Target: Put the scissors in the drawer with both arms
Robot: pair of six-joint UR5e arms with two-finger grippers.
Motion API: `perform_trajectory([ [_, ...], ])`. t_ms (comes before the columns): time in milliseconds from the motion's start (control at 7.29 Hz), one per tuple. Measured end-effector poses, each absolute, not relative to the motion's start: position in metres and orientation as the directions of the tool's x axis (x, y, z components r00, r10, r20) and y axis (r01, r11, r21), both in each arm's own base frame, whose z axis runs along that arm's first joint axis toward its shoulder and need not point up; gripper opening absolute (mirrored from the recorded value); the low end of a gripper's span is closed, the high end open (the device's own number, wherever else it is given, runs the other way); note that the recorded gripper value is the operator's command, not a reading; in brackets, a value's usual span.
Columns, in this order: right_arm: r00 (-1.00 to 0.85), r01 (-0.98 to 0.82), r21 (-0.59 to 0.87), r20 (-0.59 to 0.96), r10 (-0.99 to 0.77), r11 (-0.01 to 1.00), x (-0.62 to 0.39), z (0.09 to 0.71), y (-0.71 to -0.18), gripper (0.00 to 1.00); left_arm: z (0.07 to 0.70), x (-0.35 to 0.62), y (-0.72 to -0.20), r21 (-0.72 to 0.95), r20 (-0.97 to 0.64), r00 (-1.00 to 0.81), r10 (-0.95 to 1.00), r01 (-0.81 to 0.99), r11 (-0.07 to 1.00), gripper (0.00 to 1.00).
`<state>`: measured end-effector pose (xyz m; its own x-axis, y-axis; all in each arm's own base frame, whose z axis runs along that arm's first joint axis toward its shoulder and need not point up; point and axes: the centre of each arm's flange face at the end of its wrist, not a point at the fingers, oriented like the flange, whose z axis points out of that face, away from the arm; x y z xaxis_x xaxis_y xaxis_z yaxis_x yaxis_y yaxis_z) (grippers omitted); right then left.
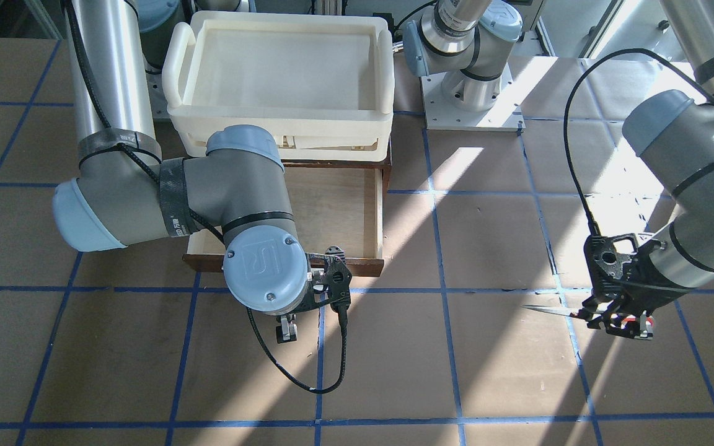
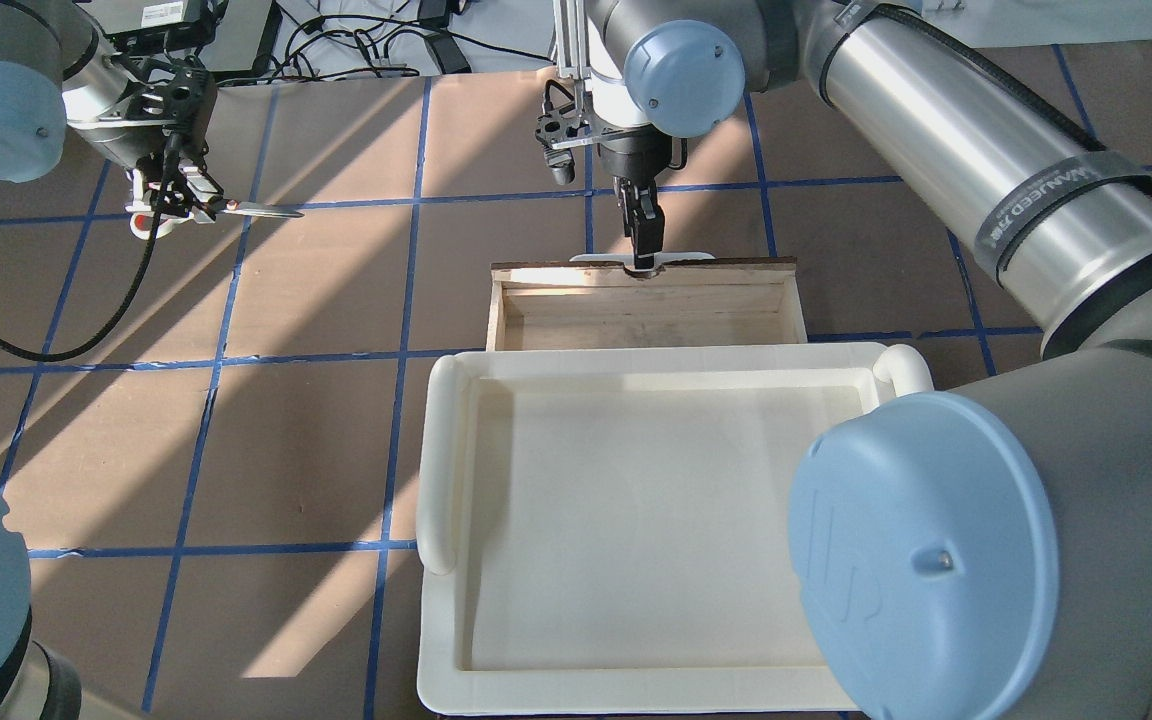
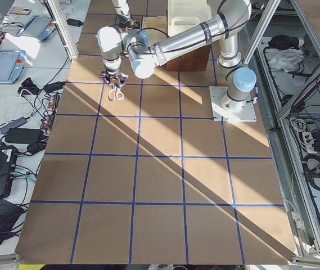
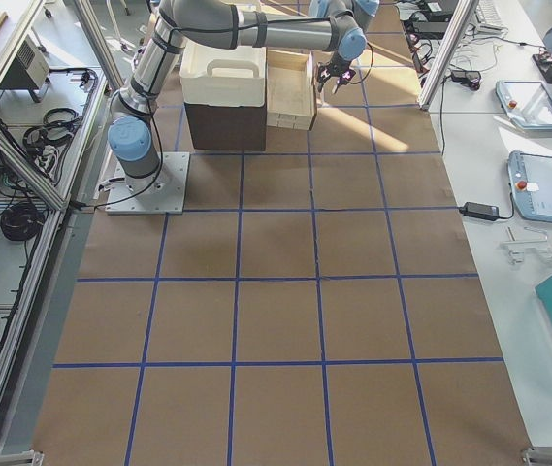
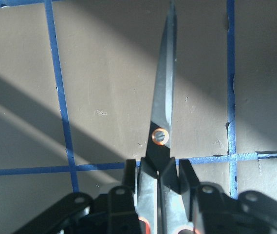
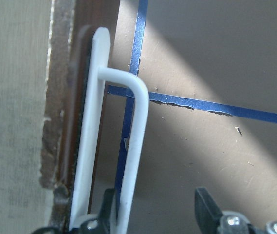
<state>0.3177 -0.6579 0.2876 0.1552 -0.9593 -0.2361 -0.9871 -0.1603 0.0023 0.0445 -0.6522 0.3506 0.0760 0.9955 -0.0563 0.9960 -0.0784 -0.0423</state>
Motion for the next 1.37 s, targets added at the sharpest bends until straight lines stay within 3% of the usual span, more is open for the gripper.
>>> perform_trajectory([
  [823, 0.196, -0.98, -0.01, -0.208, -0.958, -0.198, 0.317, 0.29, -0.662, 0.59, 0.381, -0.023, -0.637, -0.04, -0.069, 0.127, 0.989, 0.991, -0.13, 0.0],
  [960, 0.201, -0.979, -0.011, -0.2, -0.959, -0.203, 0.317, 0.291, -0.663, 0.89, 0.385, -0.039, -0.634, -0.04, -0.074, 0.143, 0.987, 0.988, -0.146, 0.0],
  [1097, 0.196, -0.98, -0.014, -0.188, -0.962, -0.197, 0.317, 0.294, -0.664, 1.0, 0.388, -0.053, -0.632, -0.039, -0.078, 0.161, 0.984, 0.986, -0.164, 0.0],
  [1371, 0.156, -0.988, -0.02, -0.158, -0.975, -0.155, 0.318, 0.306, -0.663, 1.0, 0.396, -0.08, -0.625, -0.037, -0.087, 0.199, 0.976, 0.978, -0.203, 0.0],
])
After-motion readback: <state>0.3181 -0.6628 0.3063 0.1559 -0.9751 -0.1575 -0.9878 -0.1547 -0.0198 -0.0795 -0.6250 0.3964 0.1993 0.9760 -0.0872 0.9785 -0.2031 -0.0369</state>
